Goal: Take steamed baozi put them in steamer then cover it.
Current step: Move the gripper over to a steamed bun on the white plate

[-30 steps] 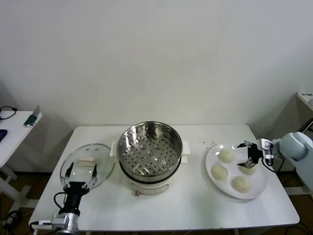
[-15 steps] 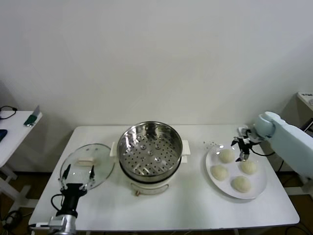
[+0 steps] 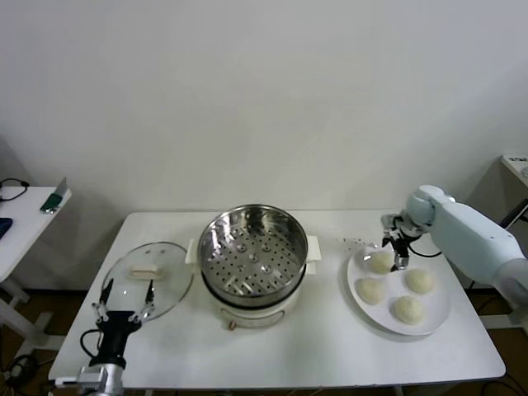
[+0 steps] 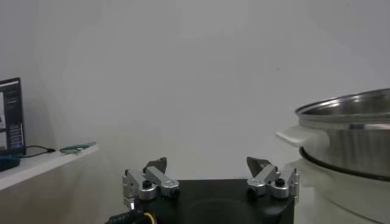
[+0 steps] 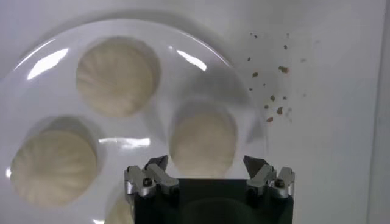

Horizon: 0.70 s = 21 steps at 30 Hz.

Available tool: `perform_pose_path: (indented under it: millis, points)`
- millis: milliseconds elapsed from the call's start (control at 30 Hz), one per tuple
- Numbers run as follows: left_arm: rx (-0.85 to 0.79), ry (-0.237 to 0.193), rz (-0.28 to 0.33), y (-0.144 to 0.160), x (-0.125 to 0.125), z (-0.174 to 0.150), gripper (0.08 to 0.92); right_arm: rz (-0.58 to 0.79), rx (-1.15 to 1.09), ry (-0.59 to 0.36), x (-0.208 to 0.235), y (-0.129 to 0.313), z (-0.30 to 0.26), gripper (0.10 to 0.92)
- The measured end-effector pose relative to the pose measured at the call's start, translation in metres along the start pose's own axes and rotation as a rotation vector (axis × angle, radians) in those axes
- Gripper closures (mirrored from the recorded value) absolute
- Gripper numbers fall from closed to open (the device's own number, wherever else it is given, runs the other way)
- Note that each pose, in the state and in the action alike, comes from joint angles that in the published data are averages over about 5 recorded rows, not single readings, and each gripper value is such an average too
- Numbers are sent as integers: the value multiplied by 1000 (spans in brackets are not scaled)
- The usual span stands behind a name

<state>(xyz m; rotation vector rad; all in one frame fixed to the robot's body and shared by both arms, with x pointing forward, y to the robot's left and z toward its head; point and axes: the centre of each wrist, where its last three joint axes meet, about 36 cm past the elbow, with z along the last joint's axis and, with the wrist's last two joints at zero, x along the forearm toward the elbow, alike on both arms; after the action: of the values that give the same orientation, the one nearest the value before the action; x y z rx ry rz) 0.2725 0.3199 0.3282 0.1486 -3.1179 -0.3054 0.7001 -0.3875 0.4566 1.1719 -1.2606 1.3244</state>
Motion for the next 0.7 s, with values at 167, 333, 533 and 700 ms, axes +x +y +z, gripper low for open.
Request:
perform_pose_path:
  millis: [167,333,533,700]
  points:
    - [-1,5,-2,1,0,2,177,-13,10,9,-6,-2,-5,200]
    - [-2,6,-3,1,1,2,177,-16,16,12,-8,-3,-7,204]
    - [-3,9,-3,1,2,3,177,-16,21,12,-7,-6,-9,271]
    - [-3,13,-4,1,3,4,177,-15,27,12,-3,-8,-9,324]
